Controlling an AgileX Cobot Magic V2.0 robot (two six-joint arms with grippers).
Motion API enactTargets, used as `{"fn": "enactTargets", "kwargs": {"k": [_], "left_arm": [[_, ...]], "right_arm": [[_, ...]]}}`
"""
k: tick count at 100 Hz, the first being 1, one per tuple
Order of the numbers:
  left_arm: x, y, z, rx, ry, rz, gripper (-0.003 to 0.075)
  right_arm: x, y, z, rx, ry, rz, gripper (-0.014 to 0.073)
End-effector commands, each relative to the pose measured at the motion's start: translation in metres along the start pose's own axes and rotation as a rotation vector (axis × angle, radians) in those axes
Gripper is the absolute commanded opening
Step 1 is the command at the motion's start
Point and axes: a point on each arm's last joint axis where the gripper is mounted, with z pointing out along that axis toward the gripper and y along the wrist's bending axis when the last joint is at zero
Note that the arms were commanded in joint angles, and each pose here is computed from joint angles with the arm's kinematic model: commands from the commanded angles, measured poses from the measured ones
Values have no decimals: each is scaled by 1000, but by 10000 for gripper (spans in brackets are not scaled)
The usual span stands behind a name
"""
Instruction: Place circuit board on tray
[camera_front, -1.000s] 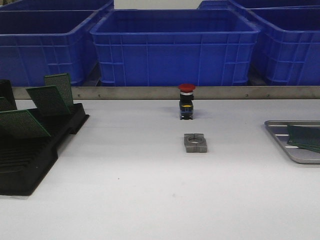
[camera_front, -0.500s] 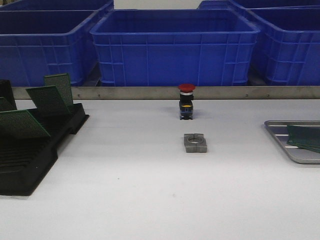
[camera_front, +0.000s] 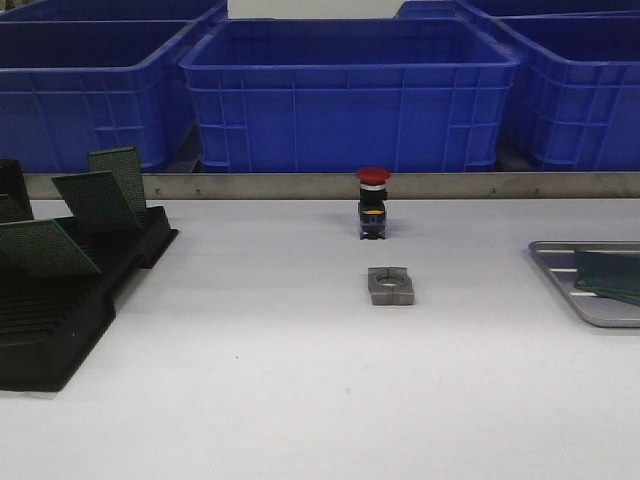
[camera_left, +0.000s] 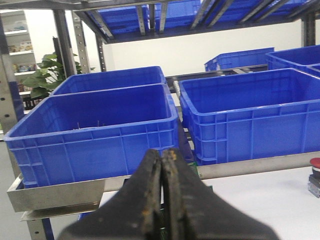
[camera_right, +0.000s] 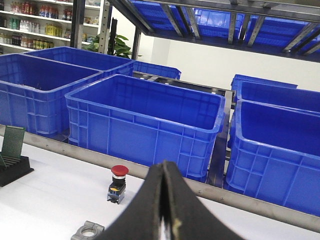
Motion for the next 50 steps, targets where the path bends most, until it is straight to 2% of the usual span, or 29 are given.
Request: {"fn": "enactTargets", "kwargs": {"k": [1,12,14,15,23,29,44,50], "left_arm": [[-8,4,1,-43,-24,-35,-20],[-2,6,1,-60,36,-99,-20],[-1,6,1,-62,52,-146,-20],[1,7,1,-74,69,-118,-20],[9,8,0,-100,155,-179,-20],[16,10,0,-118,184,-168,-20],[31,14,2,-152,29,-102,-20],[47,12,0,-145,16,-107,-20]], "right_arm": [[-10,-2,-3,27,-46,5,-61],[-10,-2,-3,27,-46,5,-61],[-10,-2,-3,27,-46,5,-61],[-10,-2,-3,27,-46,5,-61],[-10,-2,-3,25,-45,5,-61],[-10,-2,-3,25,-45,5,-61],[-10,-2,-3,23,-45,5,-61],[-10,-2,-3,23,-45,5,-61]]}}
